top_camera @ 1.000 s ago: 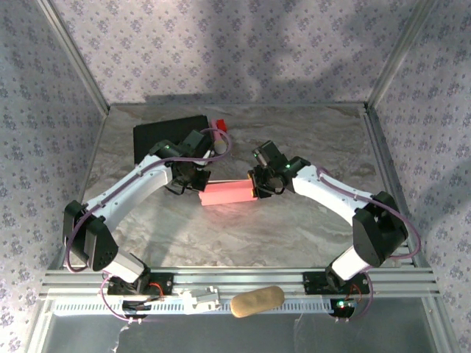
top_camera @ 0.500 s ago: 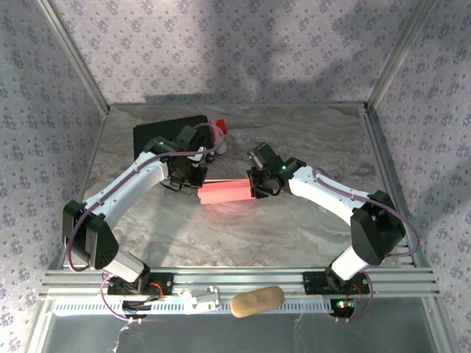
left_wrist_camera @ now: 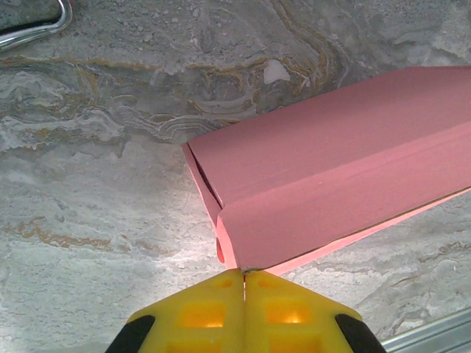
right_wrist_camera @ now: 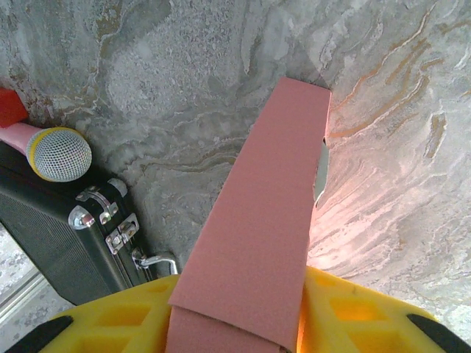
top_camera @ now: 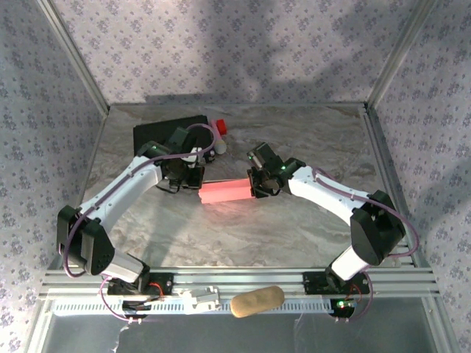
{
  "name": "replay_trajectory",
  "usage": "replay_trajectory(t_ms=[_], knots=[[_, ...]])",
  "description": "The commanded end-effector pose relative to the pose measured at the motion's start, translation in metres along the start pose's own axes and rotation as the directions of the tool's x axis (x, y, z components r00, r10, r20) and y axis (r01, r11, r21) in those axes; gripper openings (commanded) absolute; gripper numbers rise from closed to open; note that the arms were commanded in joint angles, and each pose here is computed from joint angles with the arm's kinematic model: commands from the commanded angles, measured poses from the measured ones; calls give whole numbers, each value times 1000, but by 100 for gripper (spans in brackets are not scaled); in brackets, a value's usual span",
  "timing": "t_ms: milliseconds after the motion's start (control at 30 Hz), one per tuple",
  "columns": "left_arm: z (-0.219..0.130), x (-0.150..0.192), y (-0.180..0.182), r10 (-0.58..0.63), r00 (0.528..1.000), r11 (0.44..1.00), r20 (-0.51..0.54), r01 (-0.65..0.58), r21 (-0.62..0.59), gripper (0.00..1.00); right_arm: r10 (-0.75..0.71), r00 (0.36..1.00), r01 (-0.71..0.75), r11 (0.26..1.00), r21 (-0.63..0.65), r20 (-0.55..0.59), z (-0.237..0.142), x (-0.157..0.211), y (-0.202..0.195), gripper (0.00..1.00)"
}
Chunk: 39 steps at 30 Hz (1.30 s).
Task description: Fold the paper box
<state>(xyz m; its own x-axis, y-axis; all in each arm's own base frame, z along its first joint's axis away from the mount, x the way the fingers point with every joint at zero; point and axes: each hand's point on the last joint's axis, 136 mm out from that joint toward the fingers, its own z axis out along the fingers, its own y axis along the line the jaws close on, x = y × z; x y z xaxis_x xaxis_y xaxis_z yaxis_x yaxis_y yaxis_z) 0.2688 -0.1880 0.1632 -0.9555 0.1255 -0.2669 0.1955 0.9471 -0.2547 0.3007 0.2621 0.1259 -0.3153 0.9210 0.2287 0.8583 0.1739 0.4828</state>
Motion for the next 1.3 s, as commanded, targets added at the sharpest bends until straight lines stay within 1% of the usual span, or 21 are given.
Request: replay_trajectory(t_ms=[0, 67, 100, 267, 600, 867, 967, 1133, 1167, 1267], knots=[[-13, -16, -24, 11, 998, 992, 60, -18, 125, 0, -23, 998, 15, 991, 129, 63, 14, -11, -35, 39], [-14, -17, -23, 6, 998, 991, 61, -14, 130, 0, -24, 997, 15, 992, 122, 69, 13, -12, -33, 39], [-14, -17, -21, 5, 998, 991, 57, -12, 130, 0, -27, 996, 14, 989, 145, 83, 11, -15, -38, 39], [-18, -19, -17, -8, 999, 987, 52, 0, 159, 0, -49, 994, 32, 987, 160, 102, 7, -22, -38, 39], [-20, -20, -27, -11, 999, 971, 40, 1, 240, 0, -67, 994, 52, 986, 161, 90, 13, -21, -38, 43], [-16, -18, -29, -24, 999, 959, 26, 16, 284, 0, -69, 992, 52, 986, 161, 103, 12, -25, -38, 44], [-17, -19, -33, -38, 999, 943, 33, 25, 332, 0, -72, 991, 54, 985, 163, 110, 12, -26, -37, 44], [-10, -15, -26, -47, 999, 948, 15, 40, 315, 0, -79, 990, 59, 984, 167, 115, 11, -28, -38, 42], [-10, -14, -24, -51, 999, 952, 12, 45, 303, 3, -81, 990, 61, 984, 165, 118, 11, -29, -37, 41], [-13, -15, -16, -57, 998, 965, 33, 47, 260, 17, -82, 990, 62, 985, 161, 119, 10, -29, -36, 40]])
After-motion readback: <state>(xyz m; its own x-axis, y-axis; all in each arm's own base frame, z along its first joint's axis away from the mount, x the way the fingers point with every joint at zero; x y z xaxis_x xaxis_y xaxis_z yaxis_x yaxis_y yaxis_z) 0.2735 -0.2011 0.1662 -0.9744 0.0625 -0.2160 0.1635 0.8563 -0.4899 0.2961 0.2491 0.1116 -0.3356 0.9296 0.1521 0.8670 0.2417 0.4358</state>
